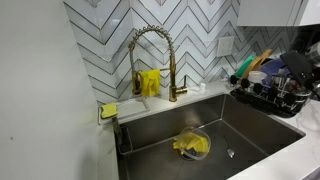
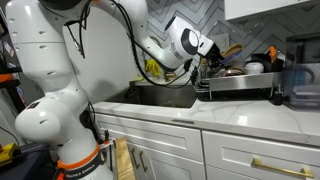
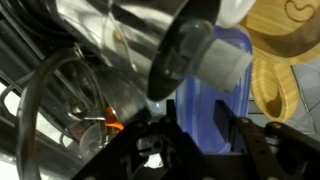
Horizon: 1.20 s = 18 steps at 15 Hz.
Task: Pick up the blue lunch box lid and put it on the clear lunch box, pick up the clear lunch box lid with the blue lunch box lid and put it on the kitchen counter
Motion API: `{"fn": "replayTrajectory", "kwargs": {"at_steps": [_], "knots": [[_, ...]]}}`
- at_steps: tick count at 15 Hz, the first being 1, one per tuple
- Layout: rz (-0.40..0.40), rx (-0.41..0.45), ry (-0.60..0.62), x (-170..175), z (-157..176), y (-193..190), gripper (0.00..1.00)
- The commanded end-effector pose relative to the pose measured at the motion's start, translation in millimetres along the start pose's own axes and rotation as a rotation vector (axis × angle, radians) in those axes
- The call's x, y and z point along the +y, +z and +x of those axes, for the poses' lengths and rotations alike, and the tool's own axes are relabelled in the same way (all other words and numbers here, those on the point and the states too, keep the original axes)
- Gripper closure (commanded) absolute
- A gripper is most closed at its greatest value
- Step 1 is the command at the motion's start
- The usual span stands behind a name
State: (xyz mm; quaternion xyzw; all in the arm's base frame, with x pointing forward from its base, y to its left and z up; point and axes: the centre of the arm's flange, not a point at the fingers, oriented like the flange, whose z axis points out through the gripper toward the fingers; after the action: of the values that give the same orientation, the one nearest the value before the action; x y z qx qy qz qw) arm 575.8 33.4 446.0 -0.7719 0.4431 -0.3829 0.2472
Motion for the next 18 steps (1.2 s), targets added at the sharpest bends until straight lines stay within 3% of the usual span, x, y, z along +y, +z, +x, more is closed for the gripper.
{"fn": "replayTrajectory", "kwargs": {"at_steps": [1,7,10,12,13,14,15,16,18], "knots": [[0.028,-0.026,0.006,-7,11,2,0.54],[0.035,-0.039,0.011,-13,10,12,0.61],[0.042,-0.044,0.010,-16,10,14,0.71],[0.040,-0.042,0.007,-16,11,17,0.73],[0.042,-0.041,0.009,-16,12,17,0.60],[0.045,-0.040,0.011,-16,13,18,0.57],[0.043,-0.041,0.011,-16,14,19,0.63],[0.040,-0.042,0.009,-15,14,20,0.81],[0.035,-0.047,0.008,-13,15,22,0.93]]}}
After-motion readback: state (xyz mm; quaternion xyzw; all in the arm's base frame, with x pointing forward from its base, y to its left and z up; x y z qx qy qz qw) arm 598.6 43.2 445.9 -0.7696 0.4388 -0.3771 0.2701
